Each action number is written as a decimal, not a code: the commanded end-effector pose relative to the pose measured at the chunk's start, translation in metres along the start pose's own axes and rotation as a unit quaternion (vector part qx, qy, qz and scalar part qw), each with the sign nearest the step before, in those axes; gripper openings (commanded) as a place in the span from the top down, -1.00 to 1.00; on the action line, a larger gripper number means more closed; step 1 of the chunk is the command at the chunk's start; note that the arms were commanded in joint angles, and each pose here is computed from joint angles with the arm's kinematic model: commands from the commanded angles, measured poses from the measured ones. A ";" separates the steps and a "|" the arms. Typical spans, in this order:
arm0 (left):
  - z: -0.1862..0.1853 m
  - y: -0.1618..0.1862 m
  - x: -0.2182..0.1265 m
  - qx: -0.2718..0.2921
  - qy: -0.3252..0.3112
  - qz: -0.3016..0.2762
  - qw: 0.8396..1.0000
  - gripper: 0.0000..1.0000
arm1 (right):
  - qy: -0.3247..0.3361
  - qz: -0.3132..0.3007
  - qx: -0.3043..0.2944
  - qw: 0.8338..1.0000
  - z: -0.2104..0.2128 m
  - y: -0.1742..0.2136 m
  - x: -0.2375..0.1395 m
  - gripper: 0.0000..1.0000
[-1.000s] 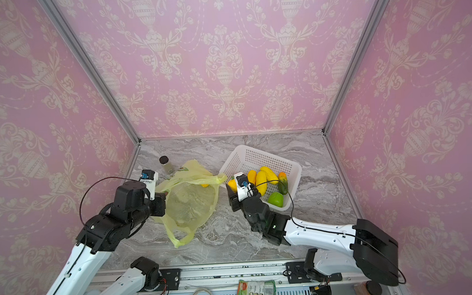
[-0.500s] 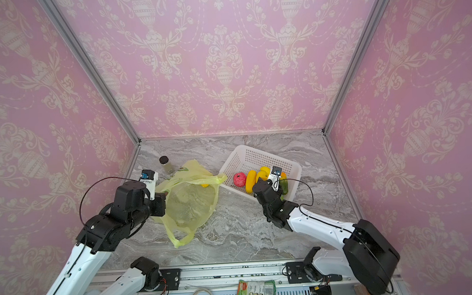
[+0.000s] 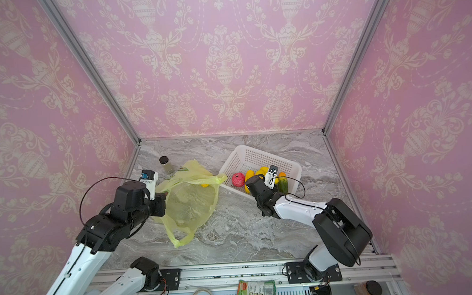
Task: Untie the knot of the plastic bag and take out the fruit
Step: 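Lower the round yellow fruit into the basket and open the right gripper, then move the open right gripper from the basket back into the bag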
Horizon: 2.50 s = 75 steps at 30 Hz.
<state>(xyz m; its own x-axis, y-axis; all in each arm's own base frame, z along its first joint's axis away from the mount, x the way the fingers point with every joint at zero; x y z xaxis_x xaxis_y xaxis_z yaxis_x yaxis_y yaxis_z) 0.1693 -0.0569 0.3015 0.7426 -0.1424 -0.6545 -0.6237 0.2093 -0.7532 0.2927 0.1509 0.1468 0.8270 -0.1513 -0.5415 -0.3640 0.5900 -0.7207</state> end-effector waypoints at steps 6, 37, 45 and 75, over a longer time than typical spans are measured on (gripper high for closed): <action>0.001 0.005 0.001 -0.003 -0.009 0.009 1.000 1.00 | 0.017 0.010 0.010 1.000 -0.010 0.005 0.003 0.12; 0.001 0.005 0.002 -0.003 -0.009 0.010 1.000 1.00 | -0.256 -0.107 -0.091 0.957 0.016 -0.016 -0.103 -0.29; 0.001 0.005 0.002 -0.004 -0.009 0.010 1.000 1.00 | -0.465 -0.086 -0.190 0.860 0.049 0.016 -0.168 -0.22; 0.000 0.004 -0.002 -0.002 -0.002 0.001 1.000 1.00 | -0.394 0.071 -0.465 0.790 0.175 0.207 -0.082 0.50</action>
<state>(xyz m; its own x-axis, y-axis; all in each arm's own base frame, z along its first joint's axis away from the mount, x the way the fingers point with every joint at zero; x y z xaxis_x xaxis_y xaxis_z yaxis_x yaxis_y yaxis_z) 0.1691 -0.0571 0.3016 0.7428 -0.1437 -0.6539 -0.6228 0.2100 -0.7537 0.2125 0.4168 0.1098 0.6178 0.6274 -0.4741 -0.3263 -0.3440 -0.8805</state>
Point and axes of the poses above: each gripper's point midway between its finger pads, its own x axis out along the fingers, its own z axis along the line the jaws close on, y = z × x, the point moved 8 cm from there along -x, back along the fingers, and after that the axes turned 11 degrees about x, right-handed, at the moved point
